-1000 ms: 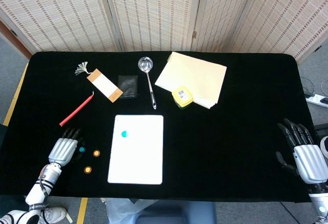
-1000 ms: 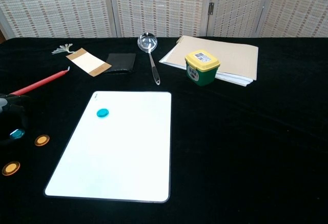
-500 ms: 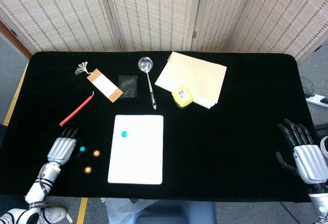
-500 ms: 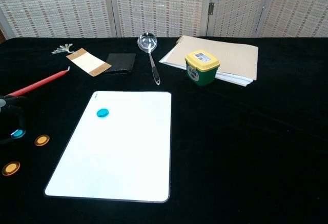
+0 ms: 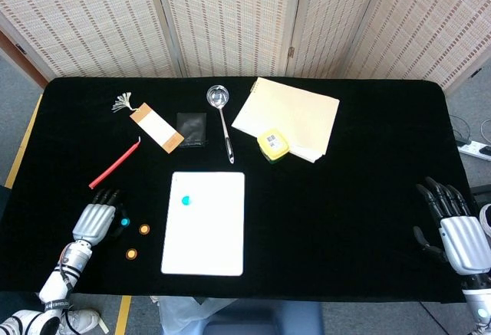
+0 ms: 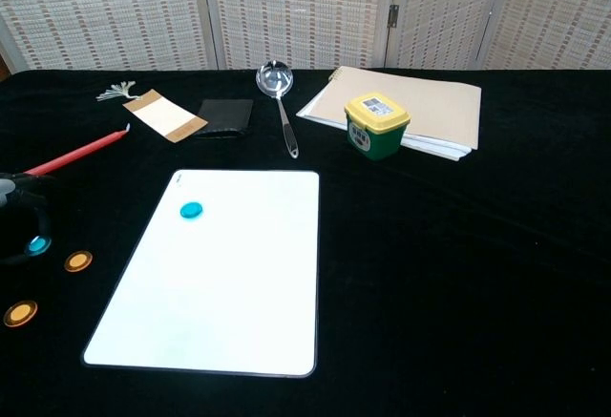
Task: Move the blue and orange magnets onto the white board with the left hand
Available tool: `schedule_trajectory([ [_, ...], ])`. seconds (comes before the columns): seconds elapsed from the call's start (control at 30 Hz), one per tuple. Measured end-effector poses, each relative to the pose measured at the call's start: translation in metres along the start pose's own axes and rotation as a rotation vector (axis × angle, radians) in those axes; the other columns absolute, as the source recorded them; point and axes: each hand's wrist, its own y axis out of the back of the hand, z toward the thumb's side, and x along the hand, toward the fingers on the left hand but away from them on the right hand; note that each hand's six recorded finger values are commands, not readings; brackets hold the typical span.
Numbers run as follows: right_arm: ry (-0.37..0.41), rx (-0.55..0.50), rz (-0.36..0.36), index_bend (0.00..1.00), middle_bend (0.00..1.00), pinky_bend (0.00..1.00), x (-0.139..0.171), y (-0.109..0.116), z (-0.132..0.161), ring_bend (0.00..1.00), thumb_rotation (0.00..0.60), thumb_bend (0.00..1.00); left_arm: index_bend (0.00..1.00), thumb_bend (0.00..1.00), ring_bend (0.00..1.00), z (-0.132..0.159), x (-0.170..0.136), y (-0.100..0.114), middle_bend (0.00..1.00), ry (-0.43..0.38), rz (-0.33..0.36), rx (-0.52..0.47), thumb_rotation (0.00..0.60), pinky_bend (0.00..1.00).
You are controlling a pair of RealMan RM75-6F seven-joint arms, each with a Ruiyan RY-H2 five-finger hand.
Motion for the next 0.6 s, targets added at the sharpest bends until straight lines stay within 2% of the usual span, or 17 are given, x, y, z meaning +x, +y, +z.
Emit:
schedule_trajectory([
  [0.17, -0.004, 0.000, -0.003, 0.00, 0.00, 0.00, 0.000, 0.001, -0.002, 0.00, 0.600, 0.46, 0.53, 0.41, 0.00, 0.020, 0.009, 0.015, 0.11, -0.054, 0.015, -0.023, 0.600, 0.00],
  [0.4, -0.012, -0.001, -0.005, 0.00, 0.00, 0.00, 0.002, 0.002, -0.005, 0.00, 0.600, 0.46, 0.53, 0.41, 0.00, 0.073, 0.035, 0.047, 0.11, -0.179, 0.047, -0.039, 0.600, 0.00],
  [0.6, -0.021, -0.002, -0.005, 0.00, 0.00, 0.00, 0.002, 0.002, -0.008, 0.00, 0.600, 0.46, 0.53, 0.41, 0.00, 0.116, 0.057, 0.059, 0.11, -0.254, 0.029, -0.031, 0.600, 0.00],
])
